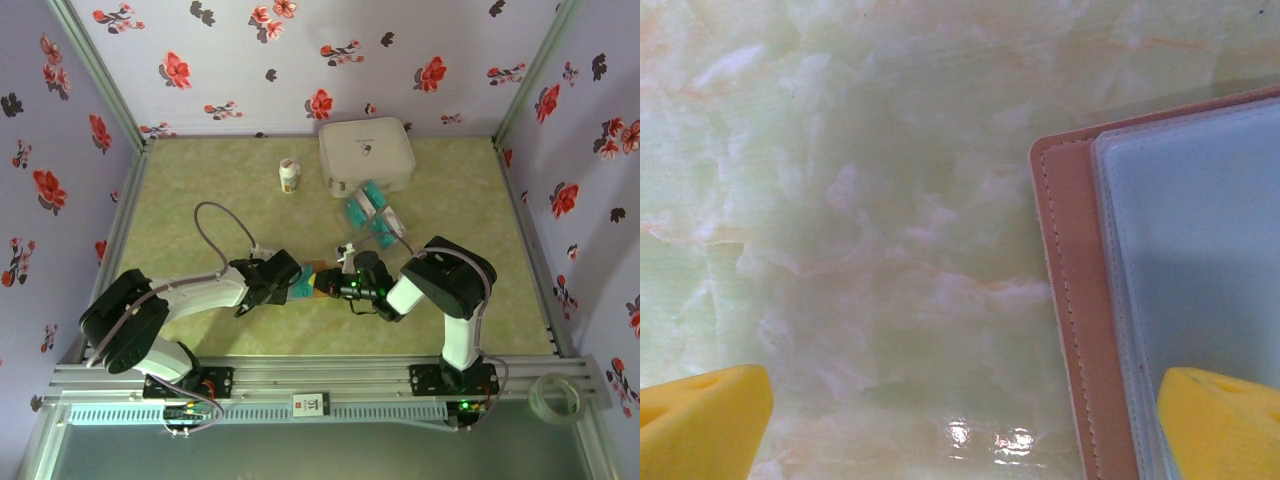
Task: Put the credit cards into the card holder
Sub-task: Insert the credit card into the card slot.
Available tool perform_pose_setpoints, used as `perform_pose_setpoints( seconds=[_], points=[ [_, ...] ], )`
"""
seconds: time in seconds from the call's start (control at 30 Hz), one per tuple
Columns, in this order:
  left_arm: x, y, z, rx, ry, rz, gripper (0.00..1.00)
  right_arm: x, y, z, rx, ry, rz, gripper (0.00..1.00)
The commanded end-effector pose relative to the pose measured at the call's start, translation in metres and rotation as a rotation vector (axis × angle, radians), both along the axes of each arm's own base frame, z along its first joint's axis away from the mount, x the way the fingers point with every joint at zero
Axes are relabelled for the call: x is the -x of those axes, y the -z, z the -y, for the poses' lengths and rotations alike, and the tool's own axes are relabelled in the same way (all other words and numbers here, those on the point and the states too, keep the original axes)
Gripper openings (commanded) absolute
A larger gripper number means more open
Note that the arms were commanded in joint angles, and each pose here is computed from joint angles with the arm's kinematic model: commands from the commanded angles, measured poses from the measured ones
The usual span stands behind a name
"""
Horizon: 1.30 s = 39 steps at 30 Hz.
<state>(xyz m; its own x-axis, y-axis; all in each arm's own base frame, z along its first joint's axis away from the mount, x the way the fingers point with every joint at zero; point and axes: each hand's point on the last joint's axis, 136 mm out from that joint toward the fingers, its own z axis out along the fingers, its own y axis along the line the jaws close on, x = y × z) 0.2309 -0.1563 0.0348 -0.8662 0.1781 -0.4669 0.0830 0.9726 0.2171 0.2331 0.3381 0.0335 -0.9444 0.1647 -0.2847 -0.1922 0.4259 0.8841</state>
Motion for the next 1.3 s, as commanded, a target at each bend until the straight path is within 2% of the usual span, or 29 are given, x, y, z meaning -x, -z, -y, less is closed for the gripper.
perform_pose_setpoints(
  seconds=[0.0,0.63,0.9,1.27],
  points=[
    [0.009,0.008,-0.018,-0.075,-0.014,-0.025,1.0,0.008,0.011,-0.001,0.031,-0.032,-0.03,0.0],
    [0.009,0.008,-0.017,-0.068,-0.016,-0.022,1.0,0.005,0.023,-0.008,0.079,-0.063,-0.062,0.01],
    [0.005,0.0,-0.008,-0.033,-0.011,-0.015,1.0,0.002,0.026,-0.007,0.126,-0.056,-0.072,0.24],
    [-0.013,-0.032,-0.013,0.106,-0.062,0.017,1.0,-0.009,0.006,-0.004,0.234,-0.053,-0.028,0.39]
  ],
)
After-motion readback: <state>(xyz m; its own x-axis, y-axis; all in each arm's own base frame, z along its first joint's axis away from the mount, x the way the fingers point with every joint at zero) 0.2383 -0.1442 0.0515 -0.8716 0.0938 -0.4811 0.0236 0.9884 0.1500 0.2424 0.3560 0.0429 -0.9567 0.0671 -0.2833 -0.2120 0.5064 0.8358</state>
